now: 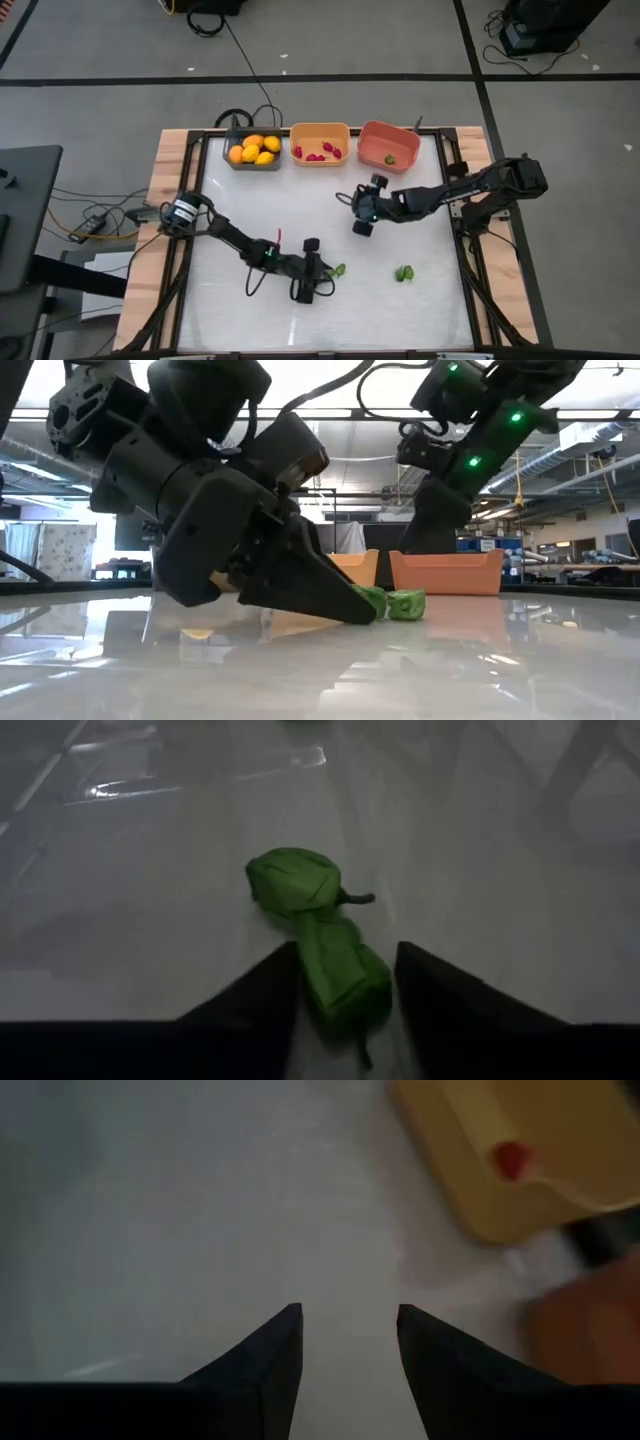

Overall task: Sort produce into baskets
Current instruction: Put the green chili pepper into the orange bin

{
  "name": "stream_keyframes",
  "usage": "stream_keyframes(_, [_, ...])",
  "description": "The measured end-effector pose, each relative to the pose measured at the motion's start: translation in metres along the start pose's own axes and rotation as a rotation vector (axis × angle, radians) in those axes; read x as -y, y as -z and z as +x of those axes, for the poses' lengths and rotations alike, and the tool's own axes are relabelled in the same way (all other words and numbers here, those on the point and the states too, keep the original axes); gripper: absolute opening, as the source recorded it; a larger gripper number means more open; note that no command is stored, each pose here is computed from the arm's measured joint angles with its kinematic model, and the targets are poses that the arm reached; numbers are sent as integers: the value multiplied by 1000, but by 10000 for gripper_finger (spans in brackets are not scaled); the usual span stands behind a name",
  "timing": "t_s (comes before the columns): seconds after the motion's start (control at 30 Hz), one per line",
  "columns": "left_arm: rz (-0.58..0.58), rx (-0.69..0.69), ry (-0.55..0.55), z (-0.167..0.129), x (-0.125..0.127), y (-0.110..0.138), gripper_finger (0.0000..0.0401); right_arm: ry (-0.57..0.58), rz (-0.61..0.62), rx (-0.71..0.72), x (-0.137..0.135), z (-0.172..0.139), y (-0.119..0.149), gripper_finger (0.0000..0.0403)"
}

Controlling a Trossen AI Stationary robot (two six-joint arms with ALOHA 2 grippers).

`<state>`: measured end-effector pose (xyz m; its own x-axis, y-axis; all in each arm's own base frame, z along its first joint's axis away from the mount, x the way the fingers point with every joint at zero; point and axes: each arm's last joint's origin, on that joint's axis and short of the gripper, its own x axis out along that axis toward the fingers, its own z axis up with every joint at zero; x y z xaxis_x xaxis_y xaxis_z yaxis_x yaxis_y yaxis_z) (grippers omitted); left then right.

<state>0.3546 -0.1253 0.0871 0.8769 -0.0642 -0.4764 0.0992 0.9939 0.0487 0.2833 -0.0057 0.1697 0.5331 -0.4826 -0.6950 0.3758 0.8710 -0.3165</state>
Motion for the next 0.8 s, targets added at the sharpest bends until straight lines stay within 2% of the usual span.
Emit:
stream_keyframes(0.13, [-13, 1, -29, 0, -8, -3, 81, -183, 32, 9, -17, -3, 10, 176])
stream_keyframes(0.2, [-20, 3, -50, 0, -13, -5, 49, -290, 48, 25, -25, -5, 14, 176])
stream_keyframes(0.37, [3, 41, -53, -2, -17, -13, 48, -533, 129, 136, -42, -11, 17, 176])
stream_keyframes(0.47, [85, 72, -57, -3, -16, -17, 66, -579, 187, 160, -47, -15, 18, 176])
stream_keyframes(0.63, [229, 149, -193, -7, -9, -25, 83, -683, 271, 89, -50, -15, 25, 174])
stream_keyframes(0.8, [316, 179, -282, -10, -7, -30, 86, -748, 316, 110, -54, -18, 29, 168])
